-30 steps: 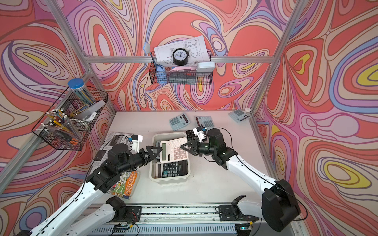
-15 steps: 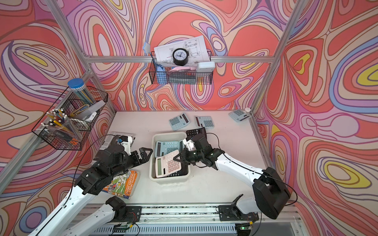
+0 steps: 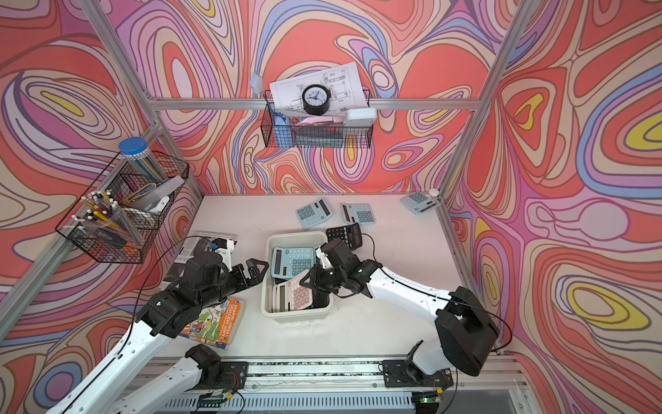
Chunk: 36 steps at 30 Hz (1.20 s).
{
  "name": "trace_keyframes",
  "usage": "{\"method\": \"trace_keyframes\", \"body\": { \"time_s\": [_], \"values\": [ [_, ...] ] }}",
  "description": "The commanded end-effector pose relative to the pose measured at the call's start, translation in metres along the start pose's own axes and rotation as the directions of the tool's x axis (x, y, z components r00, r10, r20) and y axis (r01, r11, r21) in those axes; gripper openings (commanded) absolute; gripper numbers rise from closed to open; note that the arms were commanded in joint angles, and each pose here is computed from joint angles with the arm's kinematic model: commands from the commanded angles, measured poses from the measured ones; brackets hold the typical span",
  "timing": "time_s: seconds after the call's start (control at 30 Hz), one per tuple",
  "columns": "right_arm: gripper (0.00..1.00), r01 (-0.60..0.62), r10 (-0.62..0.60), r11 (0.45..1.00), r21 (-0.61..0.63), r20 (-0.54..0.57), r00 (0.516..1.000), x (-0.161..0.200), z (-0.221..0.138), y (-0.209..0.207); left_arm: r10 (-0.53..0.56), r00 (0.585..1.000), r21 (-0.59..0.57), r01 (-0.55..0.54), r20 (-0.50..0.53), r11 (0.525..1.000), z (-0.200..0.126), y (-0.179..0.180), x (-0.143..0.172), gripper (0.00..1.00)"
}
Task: Put the calculator in the storage box
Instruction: Place the calculator in the storage box, then adjust the calculator in the storage box.
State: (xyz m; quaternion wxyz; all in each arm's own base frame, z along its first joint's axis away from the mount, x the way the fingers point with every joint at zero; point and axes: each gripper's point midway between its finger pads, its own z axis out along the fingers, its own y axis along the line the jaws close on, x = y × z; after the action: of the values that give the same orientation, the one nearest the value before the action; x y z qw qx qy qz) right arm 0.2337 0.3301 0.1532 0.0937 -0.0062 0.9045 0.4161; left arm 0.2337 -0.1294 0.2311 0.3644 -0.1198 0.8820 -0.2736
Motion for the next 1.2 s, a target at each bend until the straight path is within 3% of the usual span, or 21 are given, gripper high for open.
{"method": "trace_keyframes", "body": {
  "time_s": [0.0, 0.2, 0.33, 0.63, 0.97, 1.17],
  "values": [
    [0.35, 0.054, -0.057, 0.995, 0.080, 0.034, 0.998, -0.007, -0.013, 0.000, 0.011, 1.000, -0.014, -0.011, -0.007, 1.000, 0.003, 0.005, 0.002, 0.98],
    [0.37, 0.115, -0.137, 0.964, 0.238, 0.080, 0.987, -0.019, -0.038, -0.010, 0.006, 1.000, -0.049, -0.006, -0.009, 0.999, 0.004, 0.013, 0.002, 0.99],
    [0.37, 0.147, -0.165, 0.963, 0.225, 0.063, 0.984, -0.020, -0.036, -0.004, 0.005, 1.000, -0.068, -0.006, -0.011, 0.998, 0.005, 0.018, 0.003, 0.99],
    [0.36, 0.219, -0.217, 0.956, 0.197, -0.029, 0.976, -0.001, -0.001, 0.004, -0.007, 0.998, -0.094, 0.002, -0.055, 0.996, 0.019, 0.026, 0.011, 0.98],
    [0.35, 0.251, -0.223, 0.933, 0.257, -0.135, 0.965, 0.023, 0.046, -0.008, -0.068, 0.992, -0.069, 0.060, -0.108, 0.996, 0.038, 0.034, 0.022, 0.99],
    [0.34, 0.275, -0.242, 0.942, 0.190, -0.179, 0.954, 0.034, 0.071, 0.009, -0.127, 0.983, -0.040, 0.122, -0.132, 0.992, 0.045, 0.039, 0.025, 0.98]
  ]
}}
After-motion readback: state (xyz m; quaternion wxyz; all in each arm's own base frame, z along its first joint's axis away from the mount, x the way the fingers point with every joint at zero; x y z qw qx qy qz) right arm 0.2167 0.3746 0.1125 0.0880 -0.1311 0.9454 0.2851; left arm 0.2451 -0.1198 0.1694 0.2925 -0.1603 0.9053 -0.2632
